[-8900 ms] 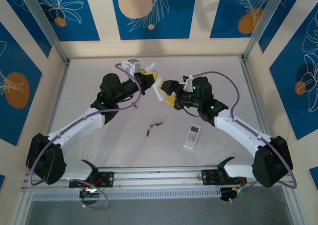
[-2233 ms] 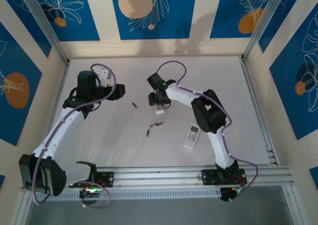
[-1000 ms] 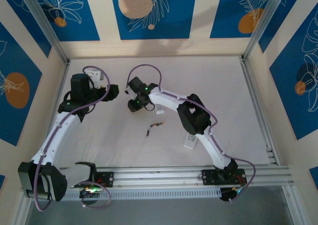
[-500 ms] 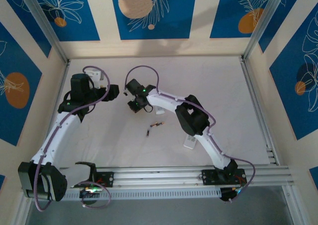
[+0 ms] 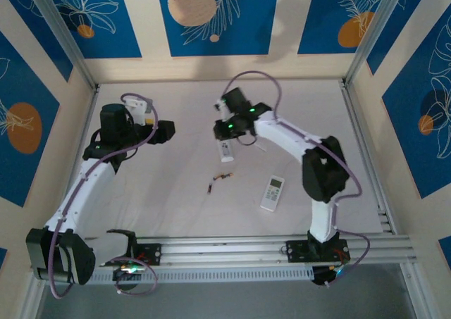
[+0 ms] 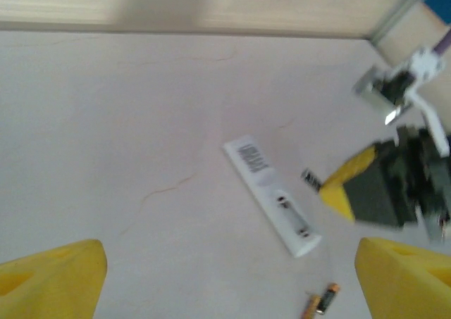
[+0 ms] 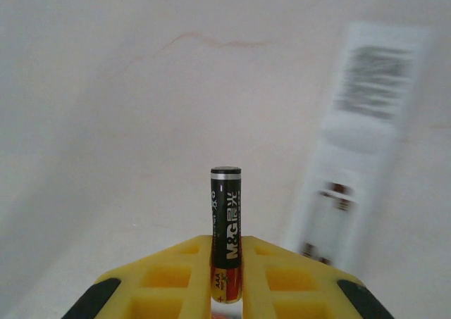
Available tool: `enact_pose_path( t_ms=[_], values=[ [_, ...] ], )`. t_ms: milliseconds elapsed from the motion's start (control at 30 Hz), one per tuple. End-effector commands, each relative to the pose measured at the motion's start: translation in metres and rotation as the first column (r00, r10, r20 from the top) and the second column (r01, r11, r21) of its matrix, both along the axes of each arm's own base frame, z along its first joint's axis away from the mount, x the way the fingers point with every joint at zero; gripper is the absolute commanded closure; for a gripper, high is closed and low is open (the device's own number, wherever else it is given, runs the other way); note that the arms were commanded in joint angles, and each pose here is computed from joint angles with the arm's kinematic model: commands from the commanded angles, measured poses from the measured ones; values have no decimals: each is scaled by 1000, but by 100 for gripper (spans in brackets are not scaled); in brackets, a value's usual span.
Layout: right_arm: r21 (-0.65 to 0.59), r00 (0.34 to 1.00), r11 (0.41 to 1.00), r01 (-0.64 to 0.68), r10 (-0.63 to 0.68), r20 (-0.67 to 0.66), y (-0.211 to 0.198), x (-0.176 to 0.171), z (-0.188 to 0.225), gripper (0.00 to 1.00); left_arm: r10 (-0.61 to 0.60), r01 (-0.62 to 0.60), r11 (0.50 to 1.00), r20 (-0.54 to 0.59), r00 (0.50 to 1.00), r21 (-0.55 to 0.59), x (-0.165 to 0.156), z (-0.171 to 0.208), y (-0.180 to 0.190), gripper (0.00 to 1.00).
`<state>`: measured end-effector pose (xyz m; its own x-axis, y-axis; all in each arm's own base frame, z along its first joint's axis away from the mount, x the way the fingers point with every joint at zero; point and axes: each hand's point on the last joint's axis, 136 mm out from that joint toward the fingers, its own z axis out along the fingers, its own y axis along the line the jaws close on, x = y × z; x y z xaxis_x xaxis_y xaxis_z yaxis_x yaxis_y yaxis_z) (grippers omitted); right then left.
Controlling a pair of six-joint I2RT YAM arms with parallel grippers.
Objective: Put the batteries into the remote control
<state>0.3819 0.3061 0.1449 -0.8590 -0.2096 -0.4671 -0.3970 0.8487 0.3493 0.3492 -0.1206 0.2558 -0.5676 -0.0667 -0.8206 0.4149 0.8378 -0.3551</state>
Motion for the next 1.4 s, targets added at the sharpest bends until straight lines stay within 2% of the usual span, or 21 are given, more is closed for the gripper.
enact_pose_path(
  t_ms=[0, 133, 267, 567, 1367],
  values=[
    [9, 987, 1000, 28, -26, -156, -20, -21, -28, 84, -205, 207, 974, 33, 978, -93, -13, 11, -34, 5],
    [-56, 976, 998, 25, -37, -214, -36, -25, -47, 84, -299, 301, 951, 29, 954, -72, -26, 7, -56, 0],
    [-143, 972, 990, 2, -36, -231, -35, -28, -66, 83, -348, 348, 937, 9, 937, -13, -35, 0, -66, 0],
    [-186, 962, 983, -5, -46, -268, -25, -29, -91, 82, -254, 264, 950, -78, 964, 168, -27, -29, -49, 0],
    [-263, 952, 960, 92, -162, -261, -32, -16, -105, 76, -258, 266, 947, -65, 964, 180, -29, -28, -50, 0]
  ],
)
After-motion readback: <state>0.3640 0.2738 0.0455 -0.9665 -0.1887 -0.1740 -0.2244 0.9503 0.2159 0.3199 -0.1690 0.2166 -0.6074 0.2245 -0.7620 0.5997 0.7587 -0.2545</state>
